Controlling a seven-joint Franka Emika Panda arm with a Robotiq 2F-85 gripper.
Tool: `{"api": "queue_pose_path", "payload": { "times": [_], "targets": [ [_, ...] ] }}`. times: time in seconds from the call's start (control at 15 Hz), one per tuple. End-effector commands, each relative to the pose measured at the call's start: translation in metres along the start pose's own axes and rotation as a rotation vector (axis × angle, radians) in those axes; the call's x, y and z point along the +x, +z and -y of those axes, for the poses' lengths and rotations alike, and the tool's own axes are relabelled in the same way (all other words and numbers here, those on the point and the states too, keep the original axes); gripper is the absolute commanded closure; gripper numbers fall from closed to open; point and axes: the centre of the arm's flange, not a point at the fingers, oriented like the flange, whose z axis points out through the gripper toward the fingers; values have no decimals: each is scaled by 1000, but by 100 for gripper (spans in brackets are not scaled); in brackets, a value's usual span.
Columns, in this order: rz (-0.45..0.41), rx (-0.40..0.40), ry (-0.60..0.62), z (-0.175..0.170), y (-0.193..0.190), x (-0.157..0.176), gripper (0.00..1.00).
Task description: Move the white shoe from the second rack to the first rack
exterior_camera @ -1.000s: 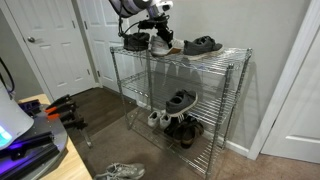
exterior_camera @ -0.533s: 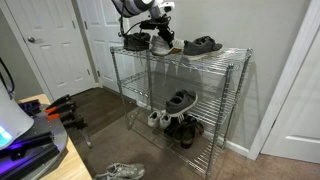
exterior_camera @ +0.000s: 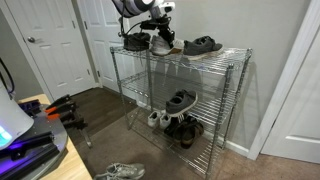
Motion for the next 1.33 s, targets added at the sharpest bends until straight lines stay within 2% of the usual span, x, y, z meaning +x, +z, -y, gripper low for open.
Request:
{"api": "queue_pose_path", "payload": {
  "times": [0.0, 0.07, 0.27, 0.73, 0.8, 0.87, 1.13, 1.27],
  "targets": [
    [-26, 18, -11, 8, 15, 4, 52],
    [-3, 2, -4, 3, 5, 1, 70],
    [-6, 4, -9, 7, 13, 1, 52],
    [-9, 5, -10, 8, 13, 2, 52],
    [-9, 5, -10, 8, 13, 2, 27],
    [-6, -1, -16, 9, 11, -1, 26],
    [1, -12, -39, 16, 7, -14, 3],
    [-2, -22, -47, 17, 4, -20, 0]
  ]
}}
